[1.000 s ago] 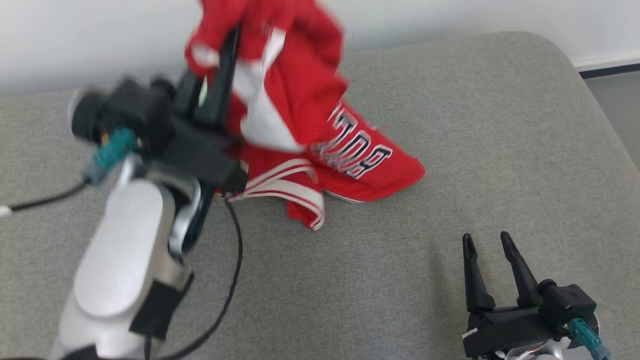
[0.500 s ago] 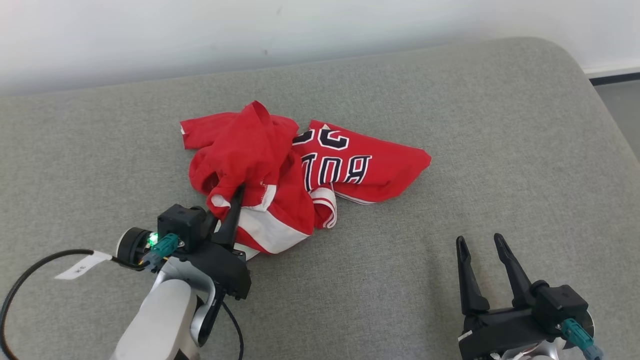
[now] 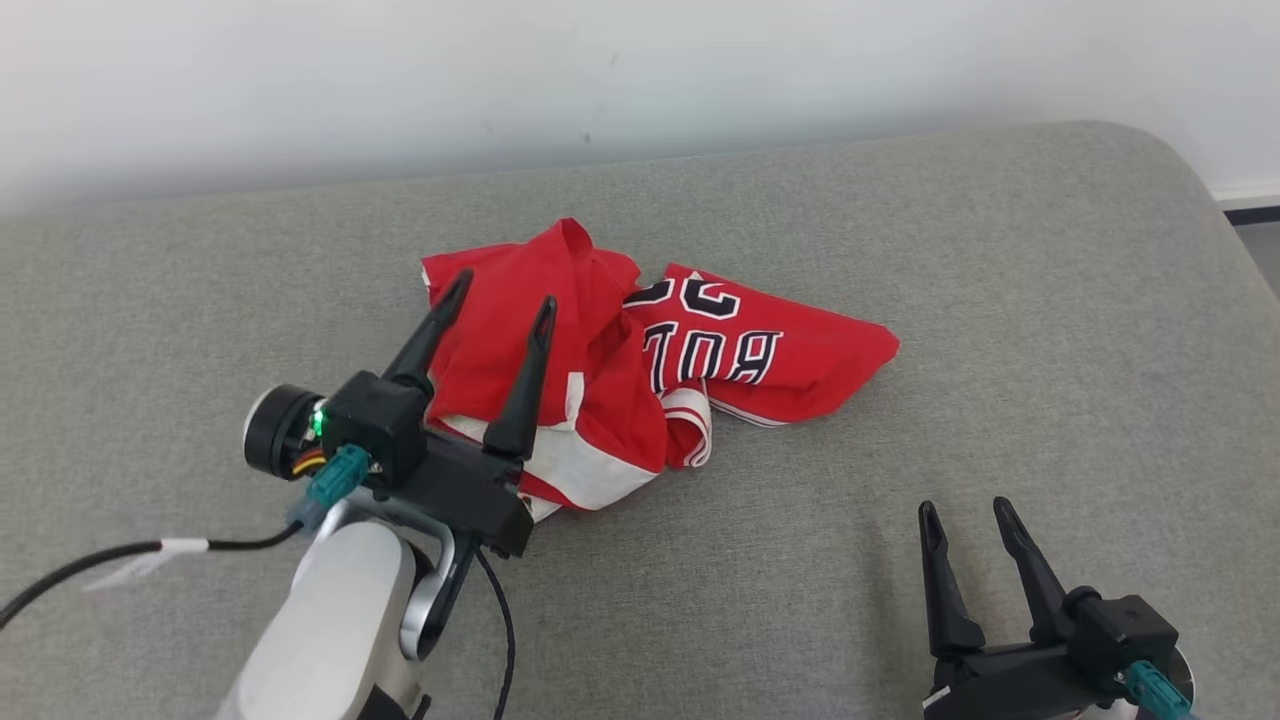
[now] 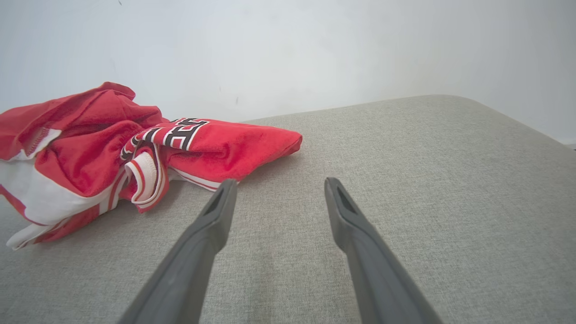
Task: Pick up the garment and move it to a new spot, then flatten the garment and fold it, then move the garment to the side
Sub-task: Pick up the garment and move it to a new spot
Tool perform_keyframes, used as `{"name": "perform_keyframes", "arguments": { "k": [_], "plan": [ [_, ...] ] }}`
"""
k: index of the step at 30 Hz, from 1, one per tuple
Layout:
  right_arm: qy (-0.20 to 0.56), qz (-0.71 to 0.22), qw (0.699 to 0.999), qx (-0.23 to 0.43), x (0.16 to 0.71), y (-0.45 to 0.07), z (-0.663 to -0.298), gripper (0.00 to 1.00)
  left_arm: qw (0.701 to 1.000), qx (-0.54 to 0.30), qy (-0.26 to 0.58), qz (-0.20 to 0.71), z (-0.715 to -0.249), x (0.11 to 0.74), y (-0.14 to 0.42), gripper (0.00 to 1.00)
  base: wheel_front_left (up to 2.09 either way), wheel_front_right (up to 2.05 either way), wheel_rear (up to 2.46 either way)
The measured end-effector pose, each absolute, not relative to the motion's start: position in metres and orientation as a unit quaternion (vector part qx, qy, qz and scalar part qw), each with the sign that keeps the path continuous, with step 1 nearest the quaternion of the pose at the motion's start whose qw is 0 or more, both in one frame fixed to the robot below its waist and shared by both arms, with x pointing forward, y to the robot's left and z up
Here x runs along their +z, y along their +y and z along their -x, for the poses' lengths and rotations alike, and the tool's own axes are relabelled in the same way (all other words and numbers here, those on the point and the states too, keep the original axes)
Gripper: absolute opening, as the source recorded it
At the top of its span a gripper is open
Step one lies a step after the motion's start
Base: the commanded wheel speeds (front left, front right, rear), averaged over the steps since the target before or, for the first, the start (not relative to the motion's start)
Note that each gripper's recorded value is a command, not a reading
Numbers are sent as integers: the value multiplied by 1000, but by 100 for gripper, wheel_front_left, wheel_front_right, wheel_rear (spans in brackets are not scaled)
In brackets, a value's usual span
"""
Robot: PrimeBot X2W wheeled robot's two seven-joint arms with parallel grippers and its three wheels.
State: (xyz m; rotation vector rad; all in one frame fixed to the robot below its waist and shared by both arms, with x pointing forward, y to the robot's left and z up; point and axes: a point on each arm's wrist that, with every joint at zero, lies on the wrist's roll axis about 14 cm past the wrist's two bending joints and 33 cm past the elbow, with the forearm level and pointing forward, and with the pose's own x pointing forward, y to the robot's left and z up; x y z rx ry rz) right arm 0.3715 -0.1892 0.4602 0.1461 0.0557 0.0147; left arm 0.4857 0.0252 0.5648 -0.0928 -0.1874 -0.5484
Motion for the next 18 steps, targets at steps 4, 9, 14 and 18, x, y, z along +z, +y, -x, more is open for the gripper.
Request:
{"name": "perform_keyframes", "arguments": {
  "k": [4, 9, 14, 18],
  "plan": [
    [28, -74, 997, 13, 460, -186, -373, 100, 959, -266, -90, 42, -480, 561, 30, 100, 0, 0, 0],
    [34, -78, 996, 13, 456, -185, -374, 100, 961, -267, -65, 20, -475, 540, 34, 100, 0, 0, 0],
    [37, -79, 996, 6, 454, -189, -372, 100, 964, -264, -32, -14, -478, 514, 39, 100, 0, 0, 0],
    [40, -79, 996, -4, 452, -195, -370, 100, 966, -257, 9, -20, -481, 489, 43, 100, 0, 0, 0]
  ]
}}
